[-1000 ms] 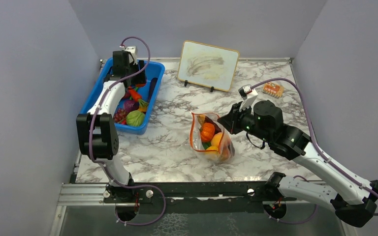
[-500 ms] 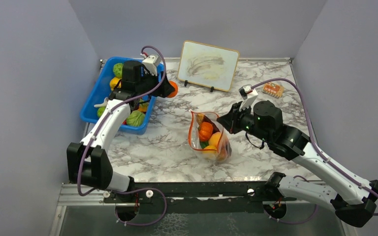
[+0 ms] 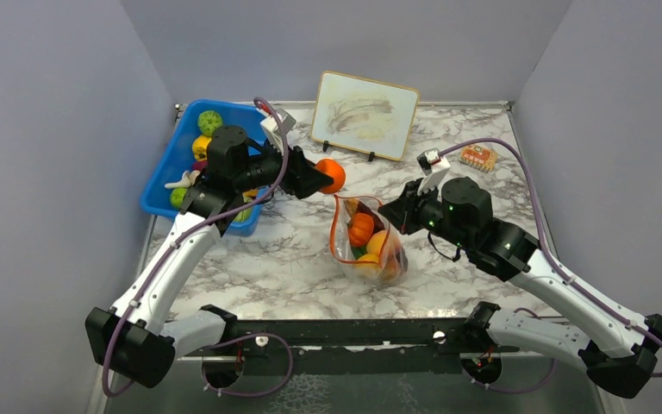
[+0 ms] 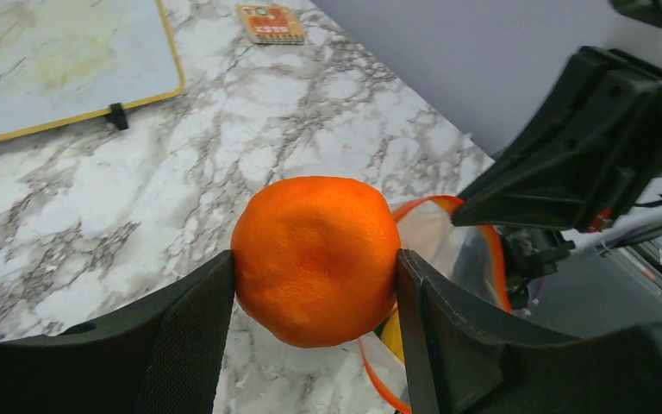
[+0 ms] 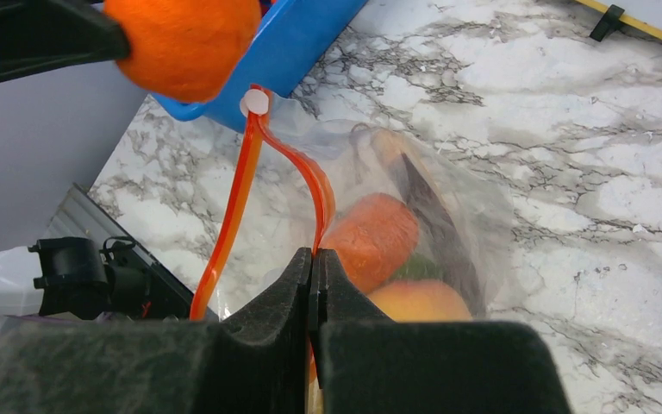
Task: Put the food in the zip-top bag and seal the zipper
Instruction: Place the fake fruit in the zipper food storage bag.
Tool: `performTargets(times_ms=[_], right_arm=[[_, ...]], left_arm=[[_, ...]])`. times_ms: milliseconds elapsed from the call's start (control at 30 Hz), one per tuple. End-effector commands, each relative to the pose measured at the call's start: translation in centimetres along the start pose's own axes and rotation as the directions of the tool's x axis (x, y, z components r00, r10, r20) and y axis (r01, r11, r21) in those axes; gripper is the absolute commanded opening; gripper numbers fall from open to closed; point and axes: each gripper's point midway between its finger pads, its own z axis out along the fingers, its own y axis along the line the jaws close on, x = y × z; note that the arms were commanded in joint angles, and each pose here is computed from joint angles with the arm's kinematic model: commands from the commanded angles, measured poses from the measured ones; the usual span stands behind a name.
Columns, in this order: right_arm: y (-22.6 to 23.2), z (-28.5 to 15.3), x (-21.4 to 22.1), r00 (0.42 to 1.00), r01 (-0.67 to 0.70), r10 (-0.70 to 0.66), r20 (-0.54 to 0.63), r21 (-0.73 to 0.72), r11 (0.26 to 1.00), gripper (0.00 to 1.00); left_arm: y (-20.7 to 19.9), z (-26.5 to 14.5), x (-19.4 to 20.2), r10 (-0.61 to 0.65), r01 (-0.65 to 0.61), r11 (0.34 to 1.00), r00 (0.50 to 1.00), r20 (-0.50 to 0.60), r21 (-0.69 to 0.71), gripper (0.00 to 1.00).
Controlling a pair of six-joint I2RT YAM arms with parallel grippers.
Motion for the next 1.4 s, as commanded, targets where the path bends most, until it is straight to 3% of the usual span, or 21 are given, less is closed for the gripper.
performTargets(times_ms=[0, 367, 633, 967, 1167, 1367], right_arm=[[0.6, 0.2, -1.9, 0.997, -0.018, 0.019, 0.077, -0.01, 1.0, 0.01], [1.0, 0.5, -2.2, 0.996, -0.03, 0.032, 0.082, -0.022, 0.999, 0.01], [1.1, 0.2, -2.6, 0.995, -0.04, 0.042, 0.094, -0.025, 0.999, 0.01], [1.6, -0.2, -2.9, 0.994, -0.03, 0.035, 0.1, -0.051, 0.998, 0.01], [1.5, -0.2, -2.4, 0.995, -0.015, 0.021, 0.093, -0.059, 0.998, 0.01], [1.7, 0.1, -1.5, 1.0, 0.019, -0.017, 0.026, -0.067, 0.998, 0.01]], left_arm=[[-4.8, -1.0, -0.4, 0.006, -0.01, 0.988, 1.0, 0.02, 0.155, 0.35], [-9.4, 1.5, 4.4, -0.014, 0.043, 0.951, 0.995, -0.098, 0.305, 0.36], [-10.2, 2.8, 8.0, 0.006, 0.056, 0.941, 0.983, -0.181, 0.333, 0.37], [-7.9, 4.4, 10.1, 0.035, 0.014, 0.976, 0.975, -0.22, 0.219, 0.39], [-7.3, 4.8, 10.6, 0.043, 0.004, 0.98, 0.972, -0.231, 0.198, 0.65], [-8.1, 4.4, 8.8, 0.122, -0.078, 0.968, 0.977, -0.177, 0.238, 0.73]])
